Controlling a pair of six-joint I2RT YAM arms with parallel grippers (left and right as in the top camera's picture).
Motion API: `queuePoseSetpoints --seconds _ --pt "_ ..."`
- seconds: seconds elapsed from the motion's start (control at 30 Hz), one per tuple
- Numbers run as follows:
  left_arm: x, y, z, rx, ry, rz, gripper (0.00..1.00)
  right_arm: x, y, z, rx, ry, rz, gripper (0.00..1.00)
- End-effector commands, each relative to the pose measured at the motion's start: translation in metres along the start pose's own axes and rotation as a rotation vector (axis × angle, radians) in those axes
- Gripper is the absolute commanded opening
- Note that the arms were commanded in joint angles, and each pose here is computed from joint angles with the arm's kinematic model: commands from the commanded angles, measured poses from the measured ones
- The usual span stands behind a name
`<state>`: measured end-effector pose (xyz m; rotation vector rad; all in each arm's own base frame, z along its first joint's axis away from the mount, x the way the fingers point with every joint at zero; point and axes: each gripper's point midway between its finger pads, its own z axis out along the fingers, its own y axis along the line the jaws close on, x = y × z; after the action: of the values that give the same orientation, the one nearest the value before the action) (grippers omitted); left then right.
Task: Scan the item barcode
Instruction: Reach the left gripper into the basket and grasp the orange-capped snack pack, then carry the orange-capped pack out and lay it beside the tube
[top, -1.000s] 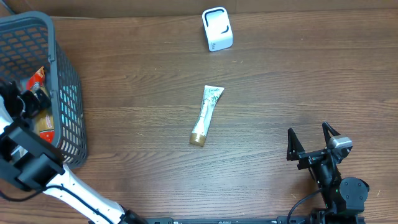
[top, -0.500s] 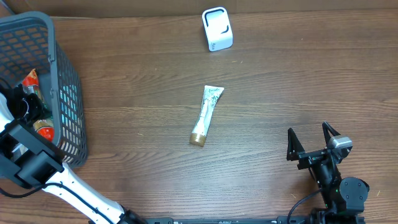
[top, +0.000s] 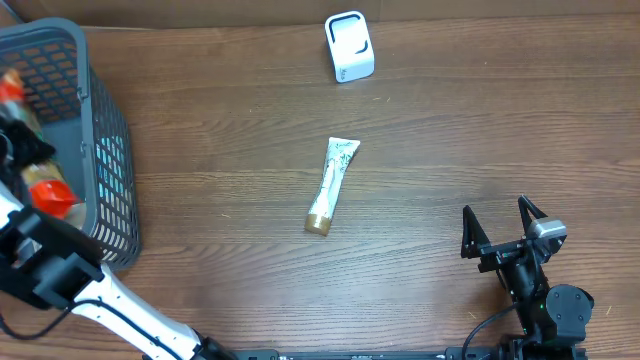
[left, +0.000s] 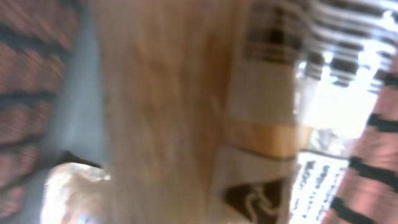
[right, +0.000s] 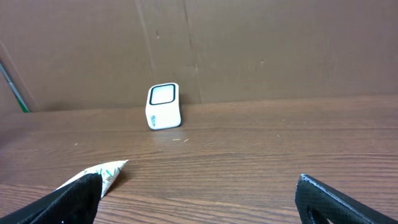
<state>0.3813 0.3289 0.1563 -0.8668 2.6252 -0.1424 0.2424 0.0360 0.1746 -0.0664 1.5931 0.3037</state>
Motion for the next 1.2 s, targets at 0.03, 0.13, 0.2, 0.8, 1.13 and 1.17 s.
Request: queuePoseSetpoints --seconds 0.03,0.13,0.2,0.8,1.13,1.17 --pt "-0.041 -0.080 -0.183 0.136 -0.453 0.180 0.04 0.003 -0.001 0.001 0.005 0.002 0.000 1.00" --pt "-0.031 -0.113 -0.253 0.196 -0.603 0.260 0.04 0.003 -0.001 0.001 0.005 0.002 0.000 1.00" --pt "-0.014 -0.143 -0.297 0.288 -0.688 0.333 0.04 0.003 -0.001 0.001 0.005 0.002 0.000 1.00" --pt "0.163 -0.301 -0.236 0.450 -0.142 0.654 0.04 0.003 -0.001 0.001 0.005 0.002 0.000 1.00" --pt "0.231 -0.330 -0.054 0.220 0.219 0.543 0.04 0.003 -0.001 0.001 0.005 0.002 0.000 1.00" --pt "0.239 -0.329 -0.037 0.202 0.232 0.529 0.04 0.003 -0.001 0.001 0.005 0.002 0.000 1.00"
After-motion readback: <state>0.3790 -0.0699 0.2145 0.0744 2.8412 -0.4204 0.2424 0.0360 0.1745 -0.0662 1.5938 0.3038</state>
